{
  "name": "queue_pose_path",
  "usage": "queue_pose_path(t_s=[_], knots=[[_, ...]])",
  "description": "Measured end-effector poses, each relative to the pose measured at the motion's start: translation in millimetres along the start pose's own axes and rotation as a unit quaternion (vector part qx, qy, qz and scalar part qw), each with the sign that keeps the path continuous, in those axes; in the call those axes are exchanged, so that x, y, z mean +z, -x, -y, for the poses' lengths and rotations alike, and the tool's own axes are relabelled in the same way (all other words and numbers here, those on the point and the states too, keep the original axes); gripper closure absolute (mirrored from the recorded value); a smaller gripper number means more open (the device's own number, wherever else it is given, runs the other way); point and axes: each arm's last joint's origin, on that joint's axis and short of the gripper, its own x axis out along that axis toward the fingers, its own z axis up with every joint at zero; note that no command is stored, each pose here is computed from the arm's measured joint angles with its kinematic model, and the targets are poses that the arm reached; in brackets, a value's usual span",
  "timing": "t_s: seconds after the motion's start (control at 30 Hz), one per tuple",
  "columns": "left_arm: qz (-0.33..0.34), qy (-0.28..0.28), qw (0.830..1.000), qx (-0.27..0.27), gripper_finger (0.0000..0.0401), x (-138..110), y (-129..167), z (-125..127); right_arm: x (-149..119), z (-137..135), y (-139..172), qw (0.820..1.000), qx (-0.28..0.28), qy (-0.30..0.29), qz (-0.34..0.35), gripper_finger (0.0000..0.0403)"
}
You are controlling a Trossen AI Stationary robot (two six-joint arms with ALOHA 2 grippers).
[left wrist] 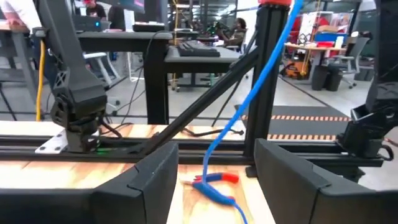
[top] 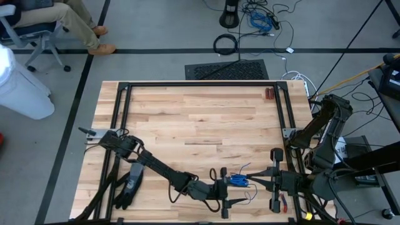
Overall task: Coil cords
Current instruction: Coil the blue wire onto the spool
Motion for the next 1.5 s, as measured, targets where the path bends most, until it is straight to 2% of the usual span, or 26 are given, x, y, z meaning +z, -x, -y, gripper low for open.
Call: queue_pose_path(t_s=[0.53,0.83,1.27,1.5], knots=[[0.012,0.004,1.000,-0.011,0.0292,3,-1,-1,0,0,0,1.000,0.000,0.000,0.000,0.0403],[0.013,0.004,1.000,-0.009,0.0388,3,-1,-1,0,0,0,1.000,0.000,0.000,0.000,0.0403],[-0.049,-0.030,0.997,0.055,0.0398,-7,1,-5,0,-1,0,1.000,0.015,-0.007,0.001,0.0403],[-0.093,-0.062,0.989,0.099,0.0398,6,9,-6,0,-1,0,1.000,0.016,-0.009,0.000,0.0403]])
